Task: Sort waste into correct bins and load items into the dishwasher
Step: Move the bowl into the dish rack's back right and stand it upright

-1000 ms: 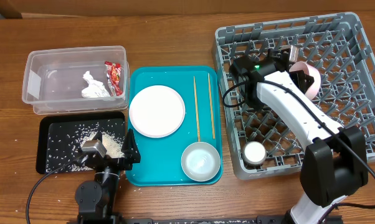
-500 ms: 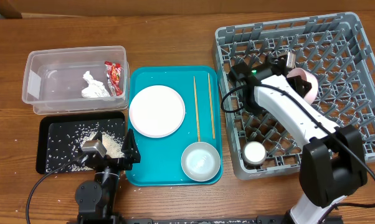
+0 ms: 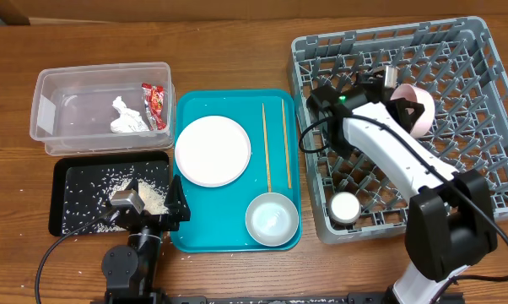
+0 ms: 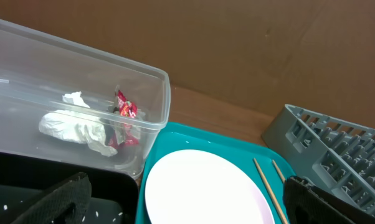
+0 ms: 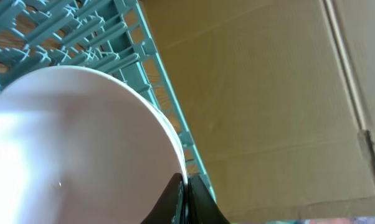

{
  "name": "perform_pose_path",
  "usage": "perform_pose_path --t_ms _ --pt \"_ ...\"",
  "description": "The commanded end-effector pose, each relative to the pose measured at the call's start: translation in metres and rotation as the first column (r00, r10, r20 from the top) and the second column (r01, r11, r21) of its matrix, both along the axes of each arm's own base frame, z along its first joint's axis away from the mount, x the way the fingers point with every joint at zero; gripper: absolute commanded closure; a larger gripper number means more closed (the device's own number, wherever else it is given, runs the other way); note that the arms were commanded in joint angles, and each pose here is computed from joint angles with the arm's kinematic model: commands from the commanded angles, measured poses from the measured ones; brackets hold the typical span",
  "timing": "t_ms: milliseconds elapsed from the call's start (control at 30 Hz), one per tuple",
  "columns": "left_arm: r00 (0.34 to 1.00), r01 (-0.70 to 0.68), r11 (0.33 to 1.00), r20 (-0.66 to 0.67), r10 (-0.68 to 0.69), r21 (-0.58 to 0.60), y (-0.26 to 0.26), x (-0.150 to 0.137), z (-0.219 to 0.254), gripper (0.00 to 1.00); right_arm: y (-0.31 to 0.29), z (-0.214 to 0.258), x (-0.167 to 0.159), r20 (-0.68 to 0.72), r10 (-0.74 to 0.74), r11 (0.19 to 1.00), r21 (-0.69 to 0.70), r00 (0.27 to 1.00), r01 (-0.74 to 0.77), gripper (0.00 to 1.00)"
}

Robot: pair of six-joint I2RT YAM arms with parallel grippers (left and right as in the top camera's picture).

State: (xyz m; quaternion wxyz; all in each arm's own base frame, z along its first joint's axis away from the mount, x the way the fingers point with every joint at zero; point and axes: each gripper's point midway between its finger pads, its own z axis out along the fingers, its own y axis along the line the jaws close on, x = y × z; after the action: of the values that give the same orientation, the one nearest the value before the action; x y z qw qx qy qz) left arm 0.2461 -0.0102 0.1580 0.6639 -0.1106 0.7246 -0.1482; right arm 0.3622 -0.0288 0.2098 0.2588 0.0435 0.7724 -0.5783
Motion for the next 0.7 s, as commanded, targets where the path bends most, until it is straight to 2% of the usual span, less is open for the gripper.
perform_pose_path --t_ms 0,167,300,533,600,633,667 --pt "1.0 0.014 1.0 0.007 -0.014 -0.003 -0.003 0.0 0.0 0.0 -0.004 -0.01 0.0 -0.034 -0.014 1.0 0.023 0.999 0.015 0.96" --pt "1.0 0.014 1.0 0.007 -0.014 -0.003 -0.003 0.0 0.0 0.0 -0.001 -0.02 0.002 -0.061 -0.012 1.0 0.028 0.998 0.014 0.96" --pt "1.0 0.014 1.0 0.007 -0.014 -0.003 -0.003 0.0 0.0 0.0 0.015 -0.039 0.0 -0.142 0.019 0.999 0.037 0.99 -0.014 0.96" --pt "1.0 0.014 1.0 0.007 -0.014 -0.002 -0.003 0.0 0.0 0.0 0.038 -0.037 -0.001 -0.154 0.086 0.996 0.018 0.984 -0.084 0.94" --pt "1.0 0.014 1.0 0.007 -0.014 -0.003 -0.003 0.0 0.0 0.0 0.04 -0.039 -0.002 -0.162 0.088 0.996 0.027 0.983 -0.085 0.82" --pt "1.0 0.014 1.0 0.007 -0.014 -0.003 -0.003 0.0 0.0 0.0 0.04 -0.042 -0.003 -0.171 0.085 0.996 0.046 0.982 -0.078 0.69" --pt "1.0 0.014 1.0 0.007 -0.014 -0.002 -0.003 0.0 0.0 0.0 0.041 -0.043 -0.004 -0.173 0.083 0.996 0.059 0.981 -0.074 0.64"
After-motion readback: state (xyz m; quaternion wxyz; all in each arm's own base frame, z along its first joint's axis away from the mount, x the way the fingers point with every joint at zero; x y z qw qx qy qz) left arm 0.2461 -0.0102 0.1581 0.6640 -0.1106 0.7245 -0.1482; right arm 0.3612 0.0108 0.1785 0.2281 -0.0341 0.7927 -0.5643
